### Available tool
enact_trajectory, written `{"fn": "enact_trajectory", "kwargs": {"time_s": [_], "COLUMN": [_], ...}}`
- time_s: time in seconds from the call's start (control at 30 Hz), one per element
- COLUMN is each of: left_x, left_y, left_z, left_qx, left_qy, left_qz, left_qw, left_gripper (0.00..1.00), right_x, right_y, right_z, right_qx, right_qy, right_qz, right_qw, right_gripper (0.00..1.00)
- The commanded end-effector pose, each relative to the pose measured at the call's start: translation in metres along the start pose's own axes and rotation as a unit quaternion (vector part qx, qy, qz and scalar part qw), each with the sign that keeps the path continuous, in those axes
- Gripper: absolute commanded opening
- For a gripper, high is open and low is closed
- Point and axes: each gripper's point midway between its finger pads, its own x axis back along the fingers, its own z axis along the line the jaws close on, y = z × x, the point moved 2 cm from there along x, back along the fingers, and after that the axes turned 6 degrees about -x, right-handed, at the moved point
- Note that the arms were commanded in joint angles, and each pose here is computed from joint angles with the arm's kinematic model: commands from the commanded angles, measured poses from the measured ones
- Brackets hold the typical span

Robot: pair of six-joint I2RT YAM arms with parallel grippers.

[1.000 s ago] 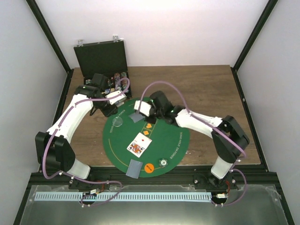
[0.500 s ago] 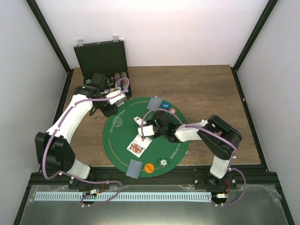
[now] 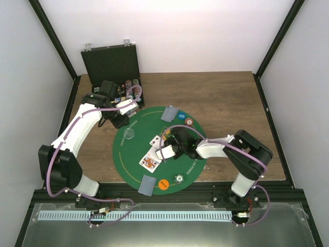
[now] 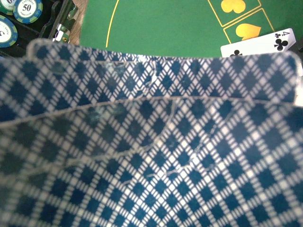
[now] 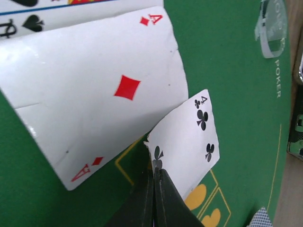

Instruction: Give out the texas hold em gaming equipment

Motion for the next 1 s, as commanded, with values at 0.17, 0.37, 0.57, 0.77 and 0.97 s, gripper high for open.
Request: {"fn": "enact_trajectory", "kwargs": {"time_s": [0.17, 0.37, 0.57, 0.77, 0.97], "left_x": [0.008, 0.010, 0.009, 0.010, 0.008], "left_y": [0.005, 0.004, 0.004, 0.003, 0.002], "left_z": [0.001, 0.001, 0.001, 0.001, 0.001], "left_qx": [-0.003, -0.004, -0.004, -0.005, -0.010], "left_qy": [0.005, 0.007, 0.007, 0.008, 0.006], "left_qz": [-0.017, -0.016, -0.016, -0.014, -0.012], "left_qw": [1.000, 1.000, 1.000, 1.000, 1.000], "left_gripper": [0.41, 0.41, 0.41, 0.41, 0.41], "right_x": [0.011, 0.013, 0.018, 0.017, 0.019], "right_y": [0.004, 0.003, 0.002, 0.000, 0.001], "right_z": [-0.003, 0.005, 0.006, 0.012, 0.014], "right_qx": [0.030, 0.032, 0.034, 0.037, 0.046], "right_qy": [0.008, 0.017, 0.014, 0.026, 0.021], "right_qz": [-0.005, -0.007, -0.009, -0.009, -0.013], "right_qw": [1.000, 0.999, 0.999, 0.999, 0.999], "right_gripper": [0.01, 0.01, 0.01, 0.01, 0.14]}}
